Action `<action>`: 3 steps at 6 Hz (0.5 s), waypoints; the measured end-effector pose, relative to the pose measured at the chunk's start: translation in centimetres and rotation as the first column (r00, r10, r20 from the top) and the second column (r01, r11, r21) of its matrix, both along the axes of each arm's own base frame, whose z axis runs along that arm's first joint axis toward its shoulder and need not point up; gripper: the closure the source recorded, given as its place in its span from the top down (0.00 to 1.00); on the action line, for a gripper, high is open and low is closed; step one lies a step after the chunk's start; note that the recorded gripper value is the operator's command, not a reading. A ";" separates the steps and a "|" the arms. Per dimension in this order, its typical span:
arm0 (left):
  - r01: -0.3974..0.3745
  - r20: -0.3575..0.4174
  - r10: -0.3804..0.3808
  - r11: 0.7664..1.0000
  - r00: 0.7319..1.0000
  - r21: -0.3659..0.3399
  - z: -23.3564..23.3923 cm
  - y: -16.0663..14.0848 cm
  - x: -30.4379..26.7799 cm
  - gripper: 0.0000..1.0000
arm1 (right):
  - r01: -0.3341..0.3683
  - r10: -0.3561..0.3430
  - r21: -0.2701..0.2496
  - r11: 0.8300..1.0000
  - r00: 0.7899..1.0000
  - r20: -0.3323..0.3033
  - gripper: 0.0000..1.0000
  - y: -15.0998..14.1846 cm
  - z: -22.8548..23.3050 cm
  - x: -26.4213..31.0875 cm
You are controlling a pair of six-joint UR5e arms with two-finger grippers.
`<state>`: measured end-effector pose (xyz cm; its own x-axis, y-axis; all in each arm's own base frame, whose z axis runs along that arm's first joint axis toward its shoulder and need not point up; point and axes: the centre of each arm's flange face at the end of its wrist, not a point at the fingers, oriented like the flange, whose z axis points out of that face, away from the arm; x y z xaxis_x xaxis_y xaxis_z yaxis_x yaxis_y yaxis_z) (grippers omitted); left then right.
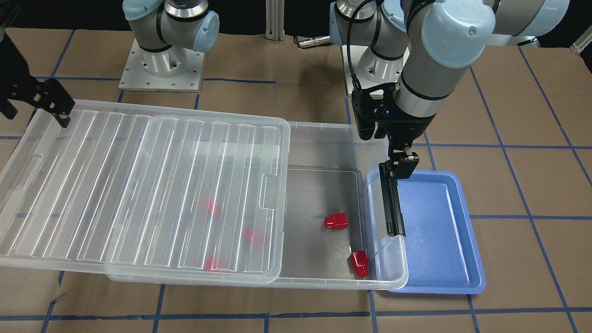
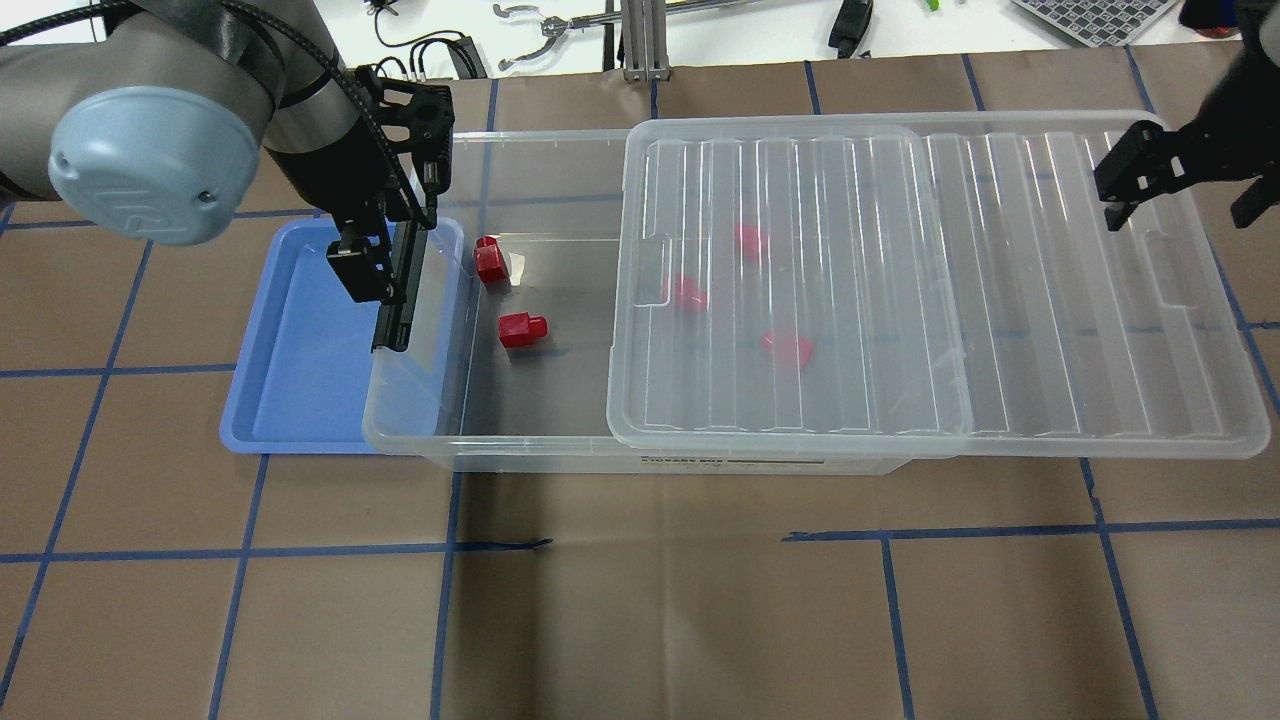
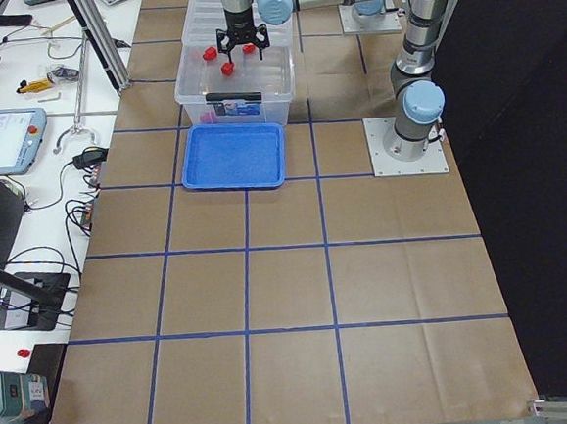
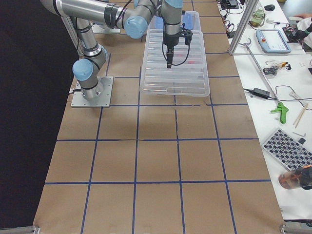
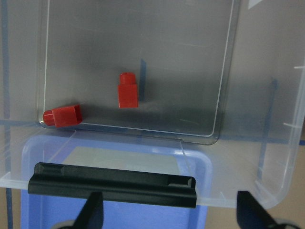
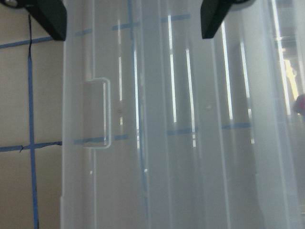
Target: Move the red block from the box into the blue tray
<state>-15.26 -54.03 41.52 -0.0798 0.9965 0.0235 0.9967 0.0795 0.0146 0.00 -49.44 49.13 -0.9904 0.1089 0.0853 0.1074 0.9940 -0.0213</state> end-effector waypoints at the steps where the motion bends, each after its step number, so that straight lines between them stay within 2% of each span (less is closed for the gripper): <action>1: 0.002 -0.001 -0.002 1.000 1.000 -0.004 -2.1 -1.6 -0.3 0.96 | -0.005 0.004 0.003 1.000 0.999 0.040 1.00 0.2 1.1 3.8; 3: 0.030 -0.007 -0.030 0.999 1.000 -0.018 -7.4 -3.9 -2.0 0.97 | -0.039 0.040 -0.011 0.999 0.997 0.070 1.00 0.0 2.3 10.7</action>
